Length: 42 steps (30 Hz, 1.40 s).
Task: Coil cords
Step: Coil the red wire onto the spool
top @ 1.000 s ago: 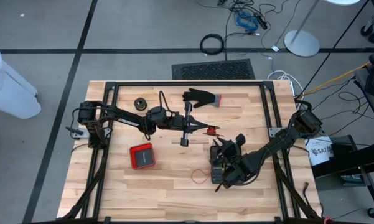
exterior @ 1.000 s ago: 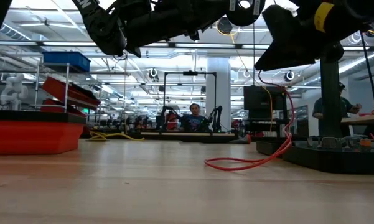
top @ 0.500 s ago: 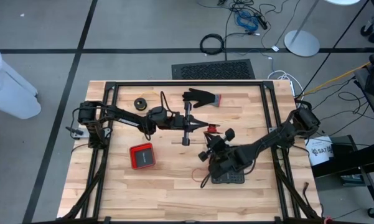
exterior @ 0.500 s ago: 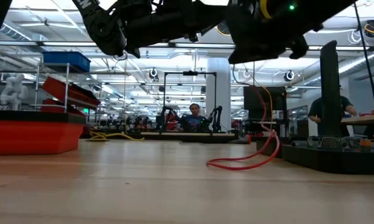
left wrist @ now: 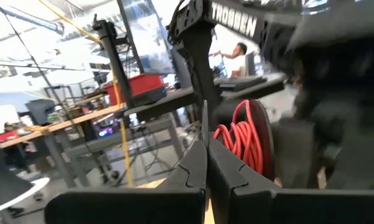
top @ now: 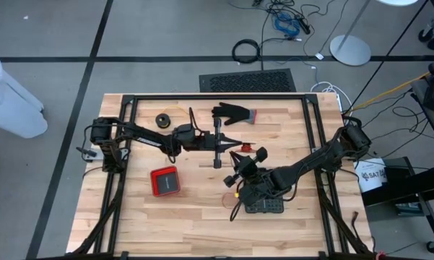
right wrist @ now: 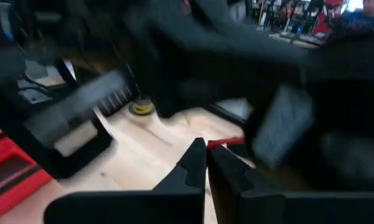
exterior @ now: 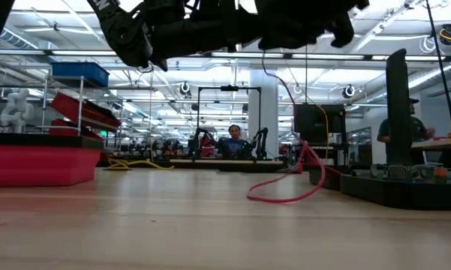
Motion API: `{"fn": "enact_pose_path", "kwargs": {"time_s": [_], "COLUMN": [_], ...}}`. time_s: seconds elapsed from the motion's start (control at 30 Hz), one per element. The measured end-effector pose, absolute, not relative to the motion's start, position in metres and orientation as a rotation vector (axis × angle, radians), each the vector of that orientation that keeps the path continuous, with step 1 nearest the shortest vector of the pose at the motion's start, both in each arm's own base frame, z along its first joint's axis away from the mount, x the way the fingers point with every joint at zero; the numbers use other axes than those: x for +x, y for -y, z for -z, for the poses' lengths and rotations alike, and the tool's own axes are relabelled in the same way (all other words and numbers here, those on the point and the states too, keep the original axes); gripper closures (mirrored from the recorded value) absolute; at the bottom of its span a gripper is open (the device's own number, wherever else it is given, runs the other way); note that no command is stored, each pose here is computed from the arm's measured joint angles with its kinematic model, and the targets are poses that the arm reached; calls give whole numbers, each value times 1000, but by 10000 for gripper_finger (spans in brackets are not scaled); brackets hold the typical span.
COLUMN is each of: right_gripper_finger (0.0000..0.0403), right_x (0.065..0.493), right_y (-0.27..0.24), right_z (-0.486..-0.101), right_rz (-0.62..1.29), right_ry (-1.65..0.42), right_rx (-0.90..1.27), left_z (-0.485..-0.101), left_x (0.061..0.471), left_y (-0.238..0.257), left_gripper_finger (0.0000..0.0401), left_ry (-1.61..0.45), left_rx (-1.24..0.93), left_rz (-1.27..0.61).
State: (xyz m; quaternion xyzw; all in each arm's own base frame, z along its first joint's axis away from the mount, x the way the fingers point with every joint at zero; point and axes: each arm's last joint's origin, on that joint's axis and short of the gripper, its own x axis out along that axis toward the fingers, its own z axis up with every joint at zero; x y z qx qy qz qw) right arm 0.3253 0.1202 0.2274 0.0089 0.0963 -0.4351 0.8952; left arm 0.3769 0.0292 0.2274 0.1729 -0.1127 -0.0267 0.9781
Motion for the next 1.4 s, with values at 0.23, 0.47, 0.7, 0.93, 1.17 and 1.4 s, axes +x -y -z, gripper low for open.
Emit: {"fn": "enact_pose_path", "kwargs": {"time_s": [0.23,0.47,0.7,0.93,1.17,1.4], "right_gripper_finger": [403,403,403,403,403,401], "right_x": [333,305,264,249,251,247], "right_y": [-126,-122,-104,-100,-100,-101], "right_z": [-256,-298,-321,-317,-307,-272], "right_rz": [879,832,796,760,788,825], "right_ry": [-216,-327,-580,-783,-810,-797], "right_rx": [-52,3,139,90,-33,-50], "left_z": [-225,-224,-222,-224,-225,-224], "left_x": [377,378,378,378,377,378], "left_y": [-30,-30,-30,-30,-29,-29], "left_gripper_finger": [401,401,401,401,401,401], "left_ry": [198,184,170,184,207,197], "left_rx": [376,377,376,374,345,320], "left_rz": [27,29,27,36,65,77]}}
